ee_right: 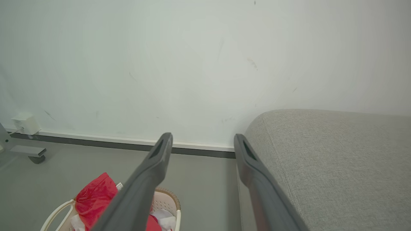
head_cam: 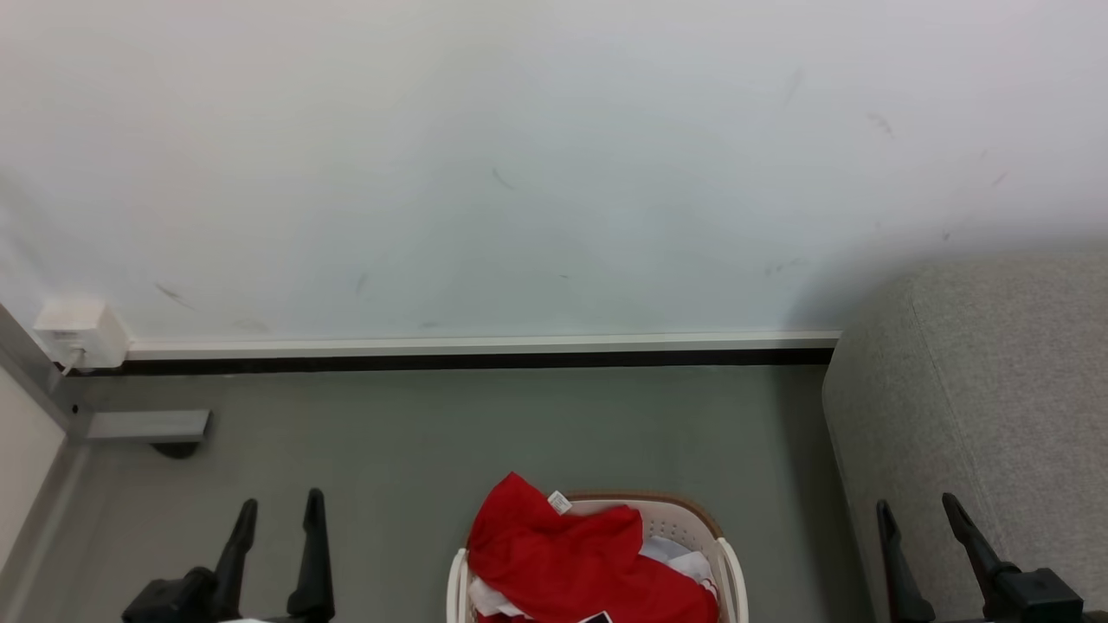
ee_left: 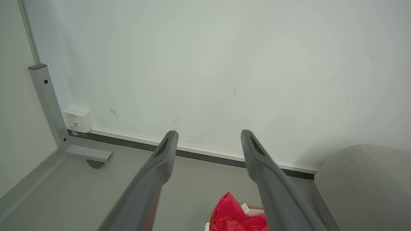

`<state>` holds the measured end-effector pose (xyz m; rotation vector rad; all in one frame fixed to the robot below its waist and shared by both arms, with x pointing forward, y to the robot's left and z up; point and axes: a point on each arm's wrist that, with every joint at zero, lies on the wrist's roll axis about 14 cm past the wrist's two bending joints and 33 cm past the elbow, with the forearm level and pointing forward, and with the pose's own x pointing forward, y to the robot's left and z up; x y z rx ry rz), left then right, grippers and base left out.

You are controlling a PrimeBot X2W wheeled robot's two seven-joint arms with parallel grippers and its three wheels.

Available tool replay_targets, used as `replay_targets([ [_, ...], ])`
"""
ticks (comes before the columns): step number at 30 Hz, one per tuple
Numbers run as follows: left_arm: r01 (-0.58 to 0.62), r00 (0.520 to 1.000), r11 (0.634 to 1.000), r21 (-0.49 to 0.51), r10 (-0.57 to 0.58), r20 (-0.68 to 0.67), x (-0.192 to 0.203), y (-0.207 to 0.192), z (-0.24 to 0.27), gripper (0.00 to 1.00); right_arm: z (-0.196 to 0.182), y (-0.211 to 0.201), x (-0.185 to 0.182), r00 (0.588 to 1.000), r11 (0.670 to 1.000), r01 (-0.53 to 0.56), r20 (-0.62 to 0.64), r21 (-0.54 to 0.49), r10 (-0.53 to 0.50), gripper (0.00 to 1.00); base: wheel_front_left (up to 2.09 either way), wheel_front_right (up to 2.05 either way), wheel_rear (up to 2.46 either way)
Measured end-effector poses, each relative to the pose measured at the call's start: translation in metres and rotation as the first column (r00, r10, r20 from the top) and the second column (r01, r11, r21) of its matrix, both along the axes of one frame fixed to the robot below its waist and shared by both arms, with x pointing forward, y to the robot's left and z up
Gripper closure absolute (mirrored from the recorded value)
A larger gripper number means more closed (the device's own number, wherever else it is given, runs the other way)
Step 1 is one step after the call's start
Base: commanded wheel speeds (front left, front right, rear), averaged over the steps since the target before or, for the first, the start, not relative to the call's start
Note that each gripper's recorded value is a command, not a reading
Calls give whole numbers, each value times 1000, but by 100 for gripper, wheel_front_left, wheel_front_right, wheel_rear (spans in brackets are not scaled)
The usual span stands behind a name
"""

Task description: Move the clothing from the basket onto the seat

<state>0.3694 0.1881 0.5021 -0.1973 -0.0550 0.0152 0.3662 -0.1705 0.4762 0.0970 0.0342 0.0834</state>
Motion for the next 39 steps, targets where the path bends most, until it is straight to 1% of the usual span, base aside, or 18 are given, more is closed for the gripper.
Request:
replay_targets([
  [9, 1, 1000, 998, 65, -2, 10, -1, 0, 1, 0, 3, 5, -1, 1000, 999, -22, 19, -48, 23, 0, 0, 0, 0],
  [18, -1, 1000, 993, 119, -1, 13, -5, 2, -1, 0, 4, 9, -2, 999, 998, -35, 30, -49, 37, 0, 0, 0, 0],
  [25, -7, 1000, 993, 120, 6, 4, -5, 5, -4, 0, 2, 6, -3, 1000, 1000, -18, 25, -7, 18, 0, 0, 0, 0],
  [39, -12, 1000, 993, 118, 12, -1, -5, 7, -5, 0, 2, 6, -3, 1000, 1000, -17, 24, -4, 18, 0, 0, 0, 0],
])
